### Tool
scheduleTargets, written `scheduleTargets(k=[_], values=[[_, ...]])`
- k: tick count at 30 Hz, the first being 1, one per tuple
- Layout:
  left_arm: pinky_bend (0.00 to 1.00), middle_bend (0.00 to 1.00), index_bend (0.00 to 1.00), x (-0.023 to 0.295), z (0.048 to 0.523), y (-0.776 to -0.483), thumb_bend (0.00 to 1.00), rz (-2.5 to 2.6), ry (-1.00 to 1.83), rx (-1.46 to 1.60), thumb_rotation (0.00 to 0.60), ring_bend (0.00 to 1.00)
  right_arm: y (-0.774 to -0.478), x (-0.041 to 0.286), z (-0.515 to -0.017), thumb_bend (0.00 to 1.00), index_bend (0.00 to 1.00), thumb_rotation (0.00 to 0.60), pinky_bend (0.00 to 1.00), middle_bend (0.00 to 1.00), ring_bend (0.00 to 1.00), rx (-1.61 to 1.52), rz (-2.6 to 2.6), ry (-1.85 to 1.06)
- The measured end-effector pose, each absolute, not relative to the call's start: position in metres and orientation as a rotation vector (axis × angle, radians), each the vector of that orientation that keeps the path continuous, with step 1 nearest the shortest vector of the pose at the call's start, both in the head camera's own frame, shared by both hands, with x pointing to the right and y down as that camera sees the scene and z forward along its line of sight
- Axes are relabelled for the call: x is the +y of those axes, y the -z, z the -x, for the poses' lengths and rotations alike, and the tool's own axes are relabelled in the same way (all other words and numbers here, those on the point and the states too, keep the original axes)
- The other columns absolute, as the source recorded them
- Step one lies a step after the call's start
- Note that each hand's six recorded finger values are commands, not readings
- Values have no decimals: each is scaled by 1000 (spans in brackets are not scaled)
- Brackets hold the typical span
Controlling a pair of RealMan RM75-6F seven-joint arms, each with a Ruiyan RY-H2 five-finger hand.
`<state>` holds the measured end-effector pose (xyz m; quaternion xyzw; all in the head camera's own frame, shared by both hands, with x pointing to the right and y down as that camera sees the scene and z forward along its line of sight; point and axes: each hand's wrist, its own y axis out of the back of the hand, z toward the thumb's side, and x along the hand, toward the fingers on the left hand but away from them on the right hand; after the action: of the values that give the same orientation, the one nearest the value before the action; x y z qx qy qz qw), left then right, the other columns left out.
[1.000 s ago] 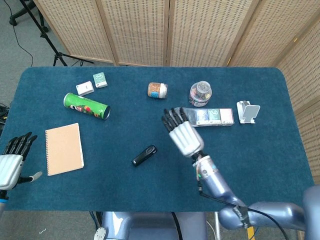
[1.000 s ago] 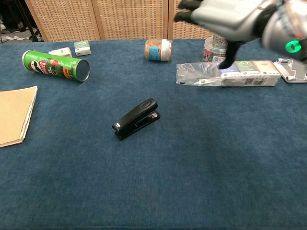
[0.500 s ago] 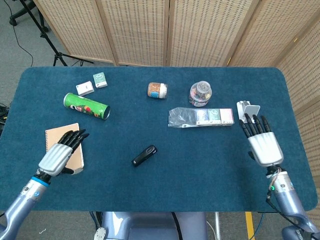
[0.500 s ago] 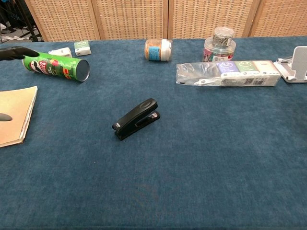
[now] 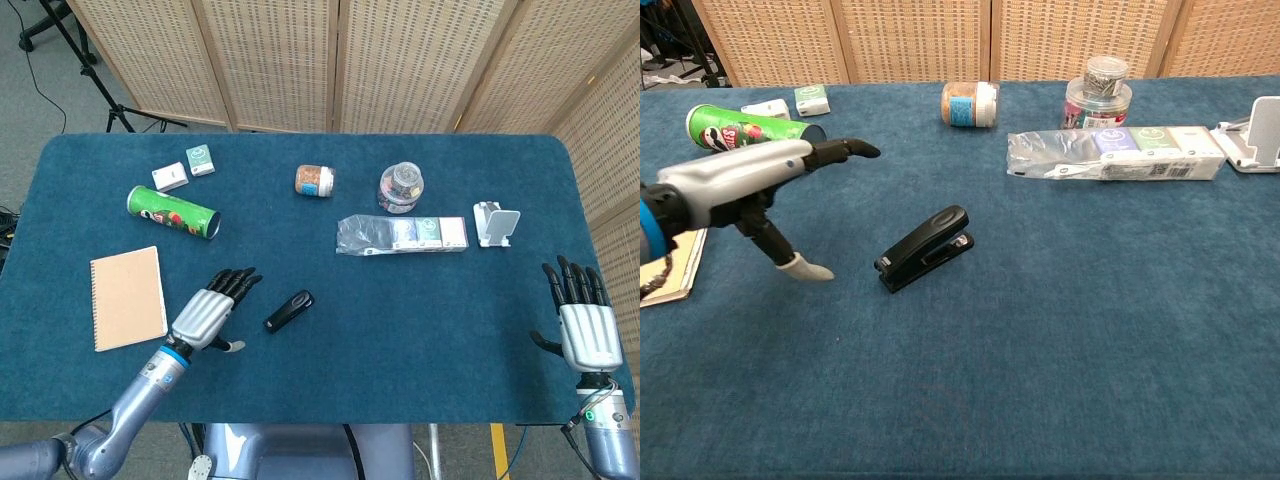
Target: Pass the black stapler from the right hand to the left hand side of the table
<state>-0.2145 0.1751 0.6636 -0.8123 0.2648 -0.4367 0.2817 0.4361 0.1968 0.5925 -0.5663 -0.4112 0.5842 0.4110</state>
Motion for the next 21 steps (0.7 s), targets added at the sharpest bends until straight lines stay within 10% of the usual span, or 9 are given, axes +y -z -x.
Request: scheduleTargets(k=[16,21], values=[[2,0,0,172,137,-704,0,2136,1296,717,600,0,-599,201,-456,28,0,600,15,0,0,-1090,1462,-1472],[171,0,5,170,134,-711,36,2112,1312,742,600,9,-598,200,-457,28,0,600,15,0,0,-1097,1459,-1471]])
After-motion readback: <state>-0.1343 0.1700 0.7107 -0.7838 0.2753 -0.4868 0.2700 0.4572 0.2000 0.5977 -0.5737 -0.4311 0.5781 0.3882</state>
